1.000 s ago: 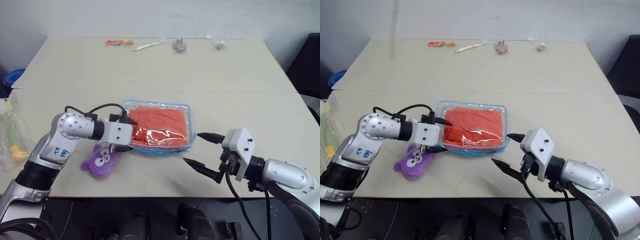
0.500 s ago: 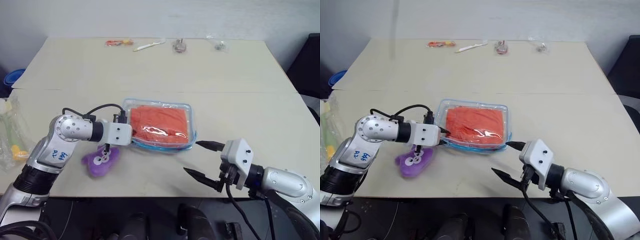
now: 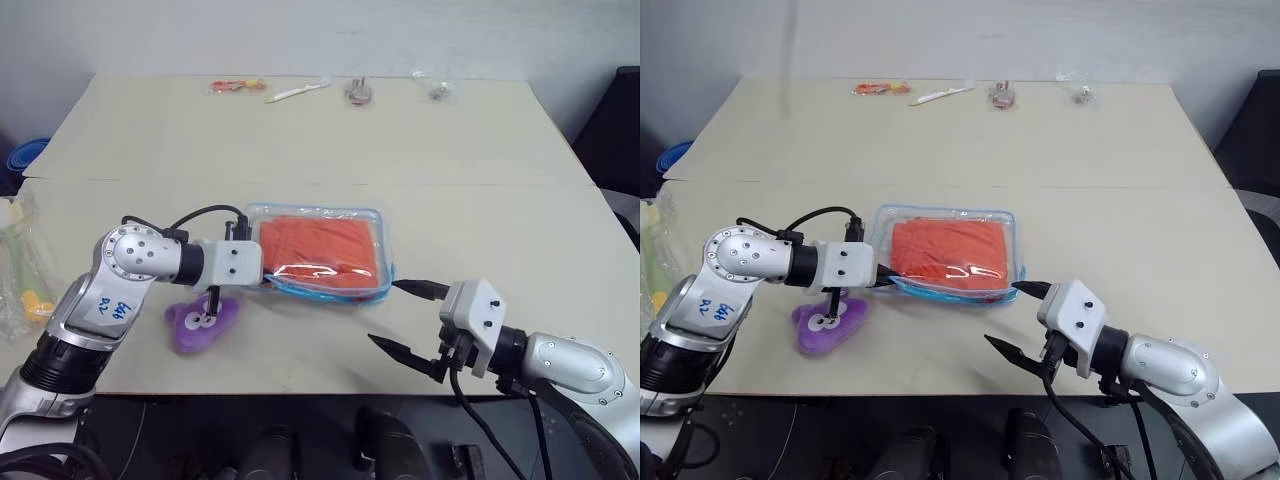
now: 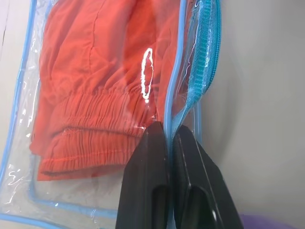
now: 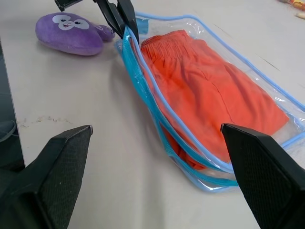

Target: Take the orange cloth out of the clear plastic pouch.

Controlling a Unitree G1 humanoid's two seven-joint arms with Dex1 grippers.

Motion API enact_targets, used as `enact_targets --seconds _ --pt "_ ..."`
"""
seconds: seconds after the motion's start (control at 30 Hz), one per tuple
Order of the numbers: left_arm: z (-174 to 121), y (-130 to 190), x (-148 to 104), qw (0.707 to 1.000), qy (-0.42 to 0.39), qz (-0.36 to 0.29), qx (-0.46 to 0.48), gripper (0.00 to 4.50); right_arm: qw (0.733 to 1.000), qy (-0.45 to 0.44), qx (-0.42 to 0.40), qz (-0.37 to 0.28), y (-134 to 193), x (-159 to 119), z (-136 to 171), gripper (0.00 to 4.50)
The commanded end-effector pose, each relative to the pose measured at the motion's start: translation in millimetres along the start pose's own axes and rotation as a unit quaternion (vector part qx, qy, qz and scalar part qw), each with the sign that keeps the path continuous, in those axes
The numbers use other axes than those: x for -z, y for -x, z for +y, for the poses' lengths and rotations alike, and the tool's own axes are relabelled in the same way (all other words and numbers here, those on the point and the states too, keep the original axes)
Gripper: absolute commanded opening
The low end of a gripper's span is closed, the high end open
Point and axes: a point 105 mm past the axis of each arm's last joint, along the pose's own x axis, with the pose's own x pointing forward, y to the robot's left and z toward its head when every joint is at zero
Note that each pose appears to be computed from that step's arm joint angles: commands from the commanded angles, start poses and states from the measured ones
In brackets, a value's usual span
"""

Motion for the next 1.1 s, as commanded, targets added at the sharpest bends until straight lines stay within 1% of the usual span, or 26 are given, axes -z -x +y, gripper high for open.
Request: enact_targets --seconds 0.03,0.17,0.37,0.5,0.63,0.73,0.9,1.1 --pt "-5 4 -9 1.000 -0.017 -0.010 0.012 0.05 1.000 0.016 -0.008 -0.002 0 -5 1 4.50" --pt "-7 4 -10 1.000 -0.004 -0.016 0.020 0.05 1.000 0.018 -0.006 -0.001 0 -5 1 4.50" --pt "-9 4 -9 0.999 -0.016 -0.009 0.027 0.05 1.000 0.020 -0.005 0.000 -1 -6 0 4.50" --pt "-1 -1 -3 1.000 -0.018 0.004 0.001 0.05 1.000 0.023 -0.005 -0.001 -2 -7 -1 4.50" --pt "5 -4 -4 1.000 0.005 -0.007 -0.016 1.01 1.000 0.025 -0.006 -0.001 -2 -8 -2 4.50" --pt "6 -4 -6 1.000 0.010 -0.011 -0.017 1.96 1.000 0.028 -0.006 0.000 -3 -9 -3 4.50" --pt "1 -3 -5 1.000 -0.007 -0.003 -0.009 3.44 1.000 0.030 -0.008 0.004 -3 -9 -3 4.50" --pt "-2 7 -8 0.999 -0.038 -0.006 0.011 3.44 0.999 0.032 -0.010 0.008 -2 -8 -3 4.50"
